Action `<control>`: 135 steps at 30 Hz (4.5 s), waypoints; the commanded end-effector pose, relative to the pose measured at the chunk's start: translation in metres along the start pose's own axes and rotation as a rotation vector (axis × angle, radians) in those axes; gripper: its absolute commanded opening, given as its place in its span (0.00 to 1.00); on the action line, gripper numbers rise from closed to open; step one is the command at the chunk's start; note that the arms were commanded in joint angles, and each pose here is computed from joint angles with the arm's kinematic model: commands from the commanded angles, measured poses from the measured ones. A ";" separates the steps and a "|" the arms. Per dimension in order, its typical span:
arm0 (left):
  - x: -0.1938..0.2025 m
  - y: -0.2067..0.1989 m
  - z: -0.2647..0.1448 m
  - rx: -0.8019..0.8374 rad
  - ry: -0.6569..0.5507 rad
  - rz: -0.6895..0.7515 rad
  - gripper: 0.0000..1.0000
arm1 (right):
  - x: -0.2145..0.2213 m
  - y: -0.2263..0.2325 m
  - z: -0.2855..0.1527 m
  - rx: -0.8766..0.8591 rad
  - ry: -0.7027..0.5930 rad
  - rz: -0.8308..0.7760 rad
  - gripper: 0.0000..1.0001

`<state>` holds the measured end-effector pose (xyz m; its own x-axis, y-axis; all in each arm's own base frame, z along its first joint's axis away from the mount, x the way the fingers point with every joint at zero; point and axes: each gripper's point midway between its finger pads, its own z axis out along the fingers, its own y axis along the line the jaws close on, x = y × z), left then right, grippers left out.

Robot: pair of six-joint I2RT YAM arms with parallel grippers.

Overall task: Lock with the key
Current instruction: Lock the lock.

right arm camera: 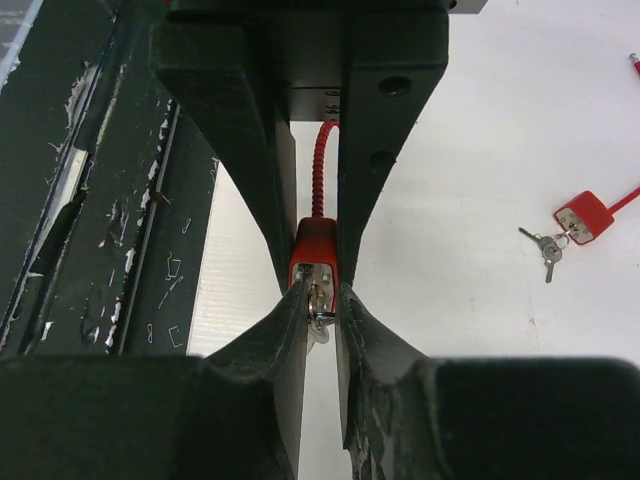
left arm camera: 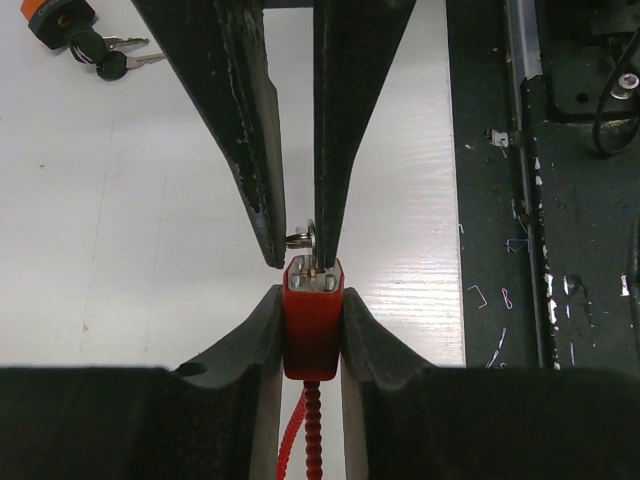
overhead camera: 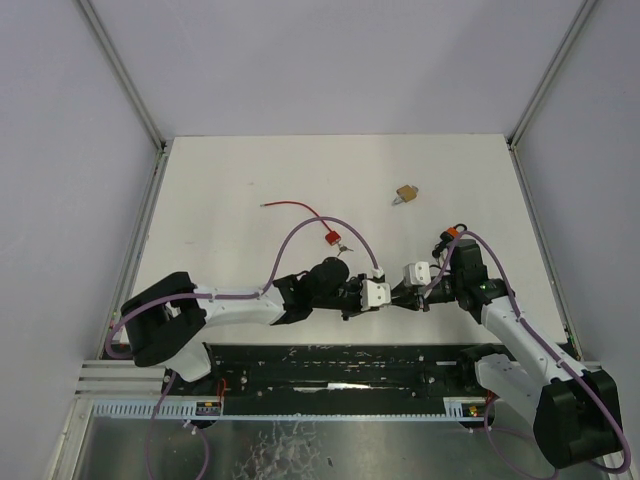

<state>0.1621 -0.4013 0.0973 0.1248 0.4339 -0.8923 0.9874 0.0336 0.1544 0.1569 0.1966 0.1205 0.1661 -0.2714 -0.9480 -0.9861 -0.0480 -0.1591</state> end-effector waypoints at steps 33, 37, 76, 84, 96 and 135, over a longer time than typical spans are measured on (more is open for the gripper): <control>-0.029 0.016 0.002 -0.073 -0.054 -0.047 0.00 | -0.003 -0.016 0.001 0.086 0.016 -0.029 0.28; -0.029 0.017 -0.001 -0.080 -0.052 -0.042 0.00 | -0.002 -0.019 -0.002 0.099 0.037 -0.052 0.24; -0.030 0.003 0.005 0.012 -0.040 -0.057 0.00 | -0.005 -0.007 -0.001 0.028 0.024 -0.213 0.19; -0.029 0.000 0.006 0.024 -0.036 -0.070 0.00 | -0.006 -0.005 -0.002 0.019 0.025 -0.233 0.05; -0.027 -0.009 0.008 0.091 -0.021 -0.075 0.00 | -0.013 0.012 -0.002 -0.052 -0.020 -0.304 0.07; -0.057 0.007 0.003 0.117 -0.160 -0.035 0.00 | -0.037 0.006 -0.006 -0.034 -0.073 -0.209 0.01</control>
<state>0.1527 -0.4071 0.1119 0.0397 0.4144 -0.9092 0.9969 -0.0781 0.0079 0.1468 0.1879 0.1287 0.3227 -0.2979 -0.8984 -0.9465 -0.0967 -0.3079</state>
